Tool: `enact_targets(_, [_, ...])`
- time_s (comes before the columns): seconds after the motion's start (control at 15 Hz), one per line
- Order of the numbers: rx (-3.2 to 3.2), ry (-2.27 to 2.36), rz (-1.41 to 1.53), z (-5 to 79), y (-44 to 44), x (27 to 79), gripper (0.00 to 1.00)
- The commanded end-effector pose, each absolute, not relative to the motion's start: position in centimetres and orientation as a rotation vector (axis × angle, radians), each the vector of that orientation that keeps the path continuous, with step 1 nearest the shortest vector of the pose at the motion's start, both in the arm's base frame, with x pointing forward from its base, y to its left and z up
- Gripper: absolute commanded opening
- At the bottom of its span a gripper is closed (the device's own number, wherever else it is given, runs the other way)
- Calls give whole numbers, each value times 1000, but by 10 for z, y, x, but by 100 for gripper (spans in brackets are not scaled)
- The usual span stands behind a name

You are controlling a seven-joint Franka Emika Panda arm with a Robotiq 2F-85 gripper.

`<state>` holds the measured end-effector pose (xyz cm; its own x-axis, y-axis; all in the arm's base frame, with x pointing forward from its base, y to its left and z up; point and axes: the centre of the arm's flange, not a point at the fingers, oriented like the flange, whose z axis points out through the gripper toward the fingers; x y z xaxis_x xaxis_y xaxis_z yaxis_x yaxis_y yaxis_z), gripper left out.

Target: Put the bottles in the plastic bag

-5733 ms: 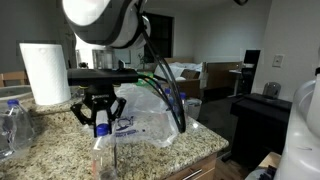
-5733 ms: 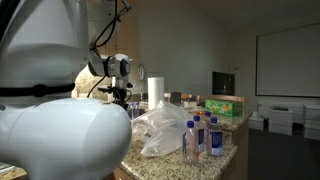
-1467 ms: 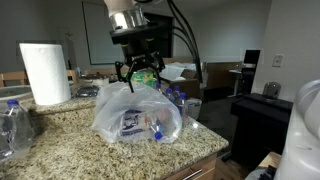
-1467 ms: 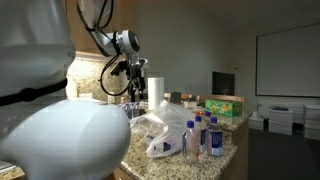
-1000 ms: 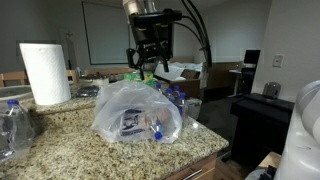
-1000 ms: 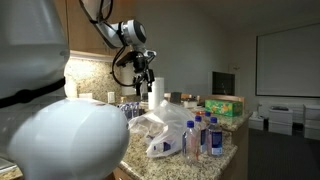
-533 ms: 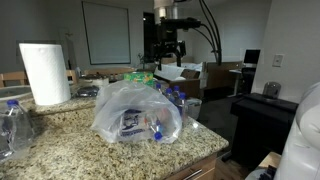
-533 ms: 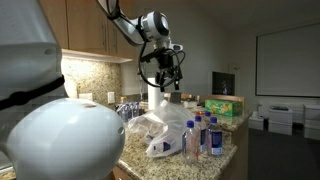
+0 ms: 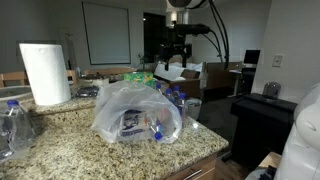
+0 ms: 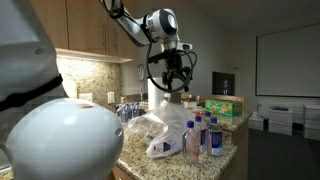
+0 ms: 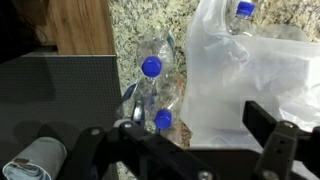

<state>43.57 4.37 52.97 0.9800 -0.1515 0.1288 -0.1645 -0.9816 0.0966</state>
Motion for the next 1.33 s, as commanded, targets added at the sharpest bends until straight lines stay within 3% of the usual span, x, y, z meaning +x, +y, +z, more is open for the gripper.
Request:
enact_targets(0.0, [3010, -232, 206, 534, 45, 433, 100])
enact_targets(0.4, [2980, -239, 250, 505, 31, 455, 100])
enact_targets(1.27, [3083, -228, -82, 421, -36, 465, 100])
